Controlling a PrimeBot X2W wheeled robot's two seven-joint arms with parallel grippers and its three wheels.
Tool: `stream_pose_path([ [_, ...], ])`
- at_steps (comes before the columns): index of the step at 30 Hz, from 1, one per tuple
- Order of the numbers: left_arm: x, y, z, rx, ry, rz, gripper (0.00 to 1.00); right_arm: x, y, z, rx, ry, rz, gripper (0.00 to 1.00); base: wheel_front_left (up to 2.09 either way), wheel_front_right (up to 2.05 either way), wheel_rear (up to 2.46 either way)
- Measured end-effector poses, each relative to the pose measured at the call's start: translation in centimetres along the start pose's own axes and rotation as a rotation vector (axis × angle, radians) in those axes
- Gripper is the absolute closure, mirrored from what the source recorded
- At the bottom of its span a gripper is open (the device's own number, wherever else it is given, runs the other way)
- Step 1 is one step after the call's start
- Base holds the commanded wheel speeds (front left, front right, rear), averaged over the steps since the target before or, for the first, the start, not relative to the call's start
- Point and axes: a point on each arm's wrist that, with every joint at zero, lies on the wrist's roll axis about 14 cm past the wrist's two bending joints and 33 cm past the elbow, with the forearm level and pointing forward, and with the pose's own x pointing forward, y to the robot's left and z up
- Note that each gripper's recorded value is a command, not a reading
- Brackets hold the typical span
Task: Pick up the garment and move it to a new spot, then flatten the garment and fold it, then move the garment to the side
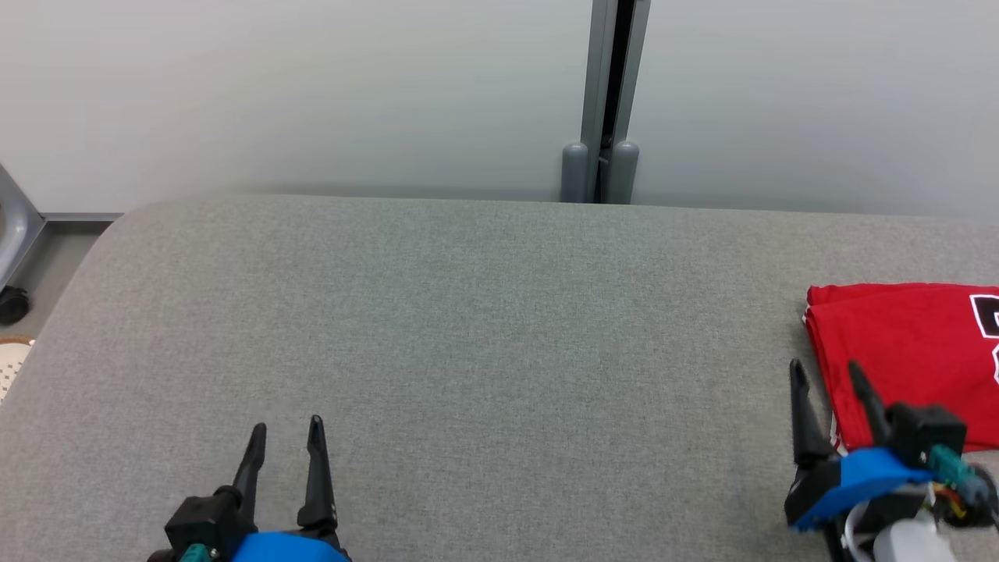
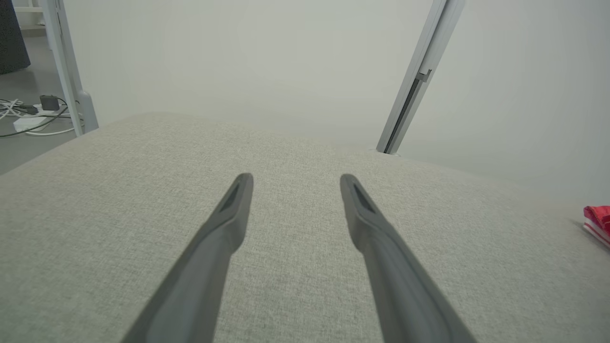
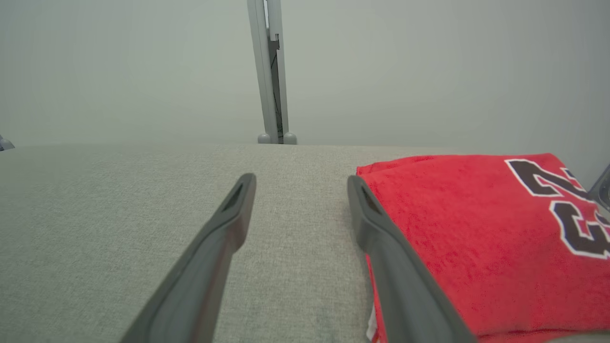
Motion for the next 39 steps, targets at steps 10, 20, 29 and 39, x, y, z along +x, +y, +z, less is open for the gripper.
stream_pose_path([
  [10,-1.3,-0.5,-1.7,-0.016,0.049,-0.009,0.00,-3.7,3.0,-2.2,0.132,0.027,0.074,0.00,0.00,0.00,0.00],
  [20,-1.4,-1.1,-1.8,-0.007,0.050,-0.026,0.00,-4.4,4.3,-2.5,0.135,0.036,0.115,0.00,0.00,0.00,0.00],
  [29,-1.6,-1.1,-2.1,-0.015,0.060,-0.024,1.00,-4.5,4.5,-2.4,0.139,0.033,0.120,1.00,0.00,0.00,0.00],
  [39,-2.6,-0.1,-4.4,-0.086,0.146,0.025,1.00,-5.3,3.9,-4.6,0.221,0.112,0.080,1.00,0.00,0.00,0.00],
])
